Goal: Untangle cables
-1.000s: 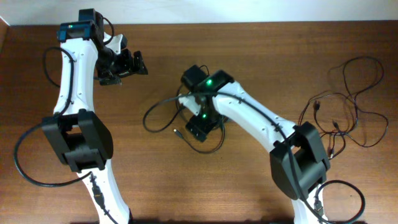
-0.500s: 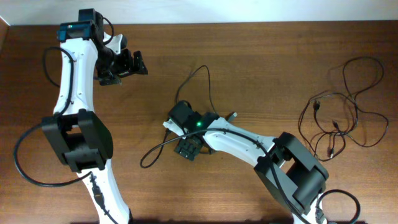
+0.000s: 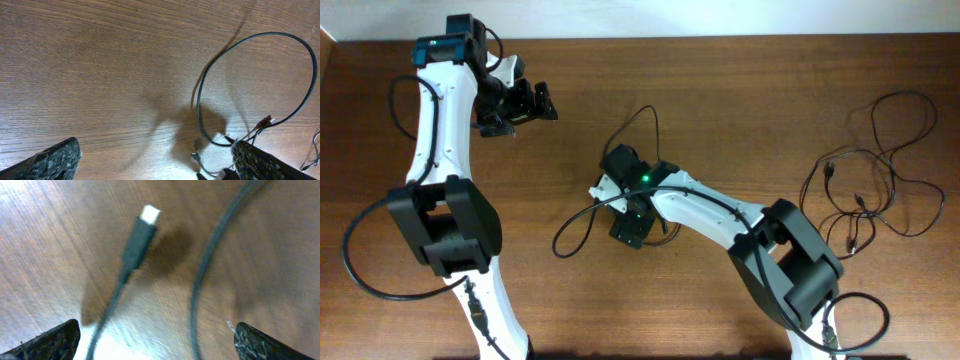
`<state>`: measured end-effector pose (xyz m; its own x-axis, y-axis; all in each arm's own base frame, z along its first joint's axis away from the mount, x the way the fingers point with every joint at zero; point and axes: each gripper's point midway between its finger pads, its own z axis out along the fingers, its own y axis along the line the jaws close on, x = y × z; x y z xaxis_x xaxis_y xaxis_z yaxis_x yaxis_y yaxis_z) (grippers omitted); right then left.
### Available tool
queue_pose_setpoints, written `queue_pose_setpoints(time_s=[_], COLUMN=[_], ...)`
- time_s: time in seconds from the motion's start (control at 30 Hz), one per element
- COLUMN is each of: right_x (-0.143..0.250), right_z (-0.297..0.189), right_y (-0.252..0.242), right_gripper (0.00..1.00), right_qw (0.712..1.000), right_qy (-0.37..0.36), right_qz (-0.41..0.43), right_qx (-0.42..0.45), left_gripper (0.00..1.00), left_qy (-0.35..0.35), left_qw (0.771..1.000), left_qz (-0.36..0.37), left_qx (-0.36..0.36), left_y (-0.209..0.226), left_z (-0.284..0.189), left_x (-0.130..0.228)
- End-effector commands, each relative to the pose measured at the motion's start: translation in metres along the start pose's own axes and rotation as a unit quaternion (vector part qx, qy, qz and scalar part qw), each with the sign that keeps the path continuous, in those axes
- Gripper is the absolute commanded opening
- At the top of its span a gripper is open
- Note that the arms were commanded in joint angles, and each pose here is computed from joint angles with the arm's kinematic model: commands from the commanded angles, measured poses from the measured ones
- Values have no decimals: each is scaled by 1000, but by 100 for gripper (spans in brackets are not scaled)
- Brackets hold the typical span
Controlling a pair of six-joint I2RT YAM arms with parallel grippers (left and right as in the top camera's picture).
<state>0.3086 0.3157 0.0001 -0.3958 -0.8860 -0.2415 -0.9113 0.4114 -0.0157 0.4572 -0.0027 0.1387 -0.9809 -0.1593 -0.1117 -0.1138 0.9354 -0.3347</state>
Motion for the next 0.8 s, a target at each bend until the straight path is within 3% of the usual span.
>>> queue_pose_setpoints(time_s=[0.0,0.03,0.1,0.13,0.17,0.23,0.27,0.43,0.57,0.63,0.77], right_x=[3,6,13,16,20,29,33,21,4,-7,-32], right_z=[17,20,21,20,20,19,18,3,-15,-13,-13], right_y=[10,11,14,15,16,20,21,24,22,16,7], right_gripper=[98,99,84,63,34,10,4,4,4,12,4], right_qw=[999,999,999,999,998,997,996,993,994,995,991], right_qy=[10,16,30,36,45,63,72,58,39,16,-33], right_qz=[-6,-5,-3,0,13,16,16,84,82,79,121], right_qx=[-31,-33,-39,-41,-43,-50,-53,-59,-63,-52,-39], left_gripper=[99,99,99,99,99,99,99,99,99,99,99], left_qy=[-7,-7,-7,-7,-7,-7,-7,-7,-7,-7,-7], left_qw=[1000,1000,1000,1000,1000,1000,1000,1000,1000,1000,1000], left_qz=[13,13,13,13,13,13,13,13,13,13,13], left_qx=[-3,-3,-3,-3,-3,-3,-3,-3,-3,-3,-3], left_y=[0,0,0,0,0,0,0,0,0,0,0], left_z=[-4,-4,-4,-4,-4,-4,-4,-4,-4,-4,-4], left_x=[-3,-3,-3,-3,-3,-3,-3,-3,-3,-3,-3])
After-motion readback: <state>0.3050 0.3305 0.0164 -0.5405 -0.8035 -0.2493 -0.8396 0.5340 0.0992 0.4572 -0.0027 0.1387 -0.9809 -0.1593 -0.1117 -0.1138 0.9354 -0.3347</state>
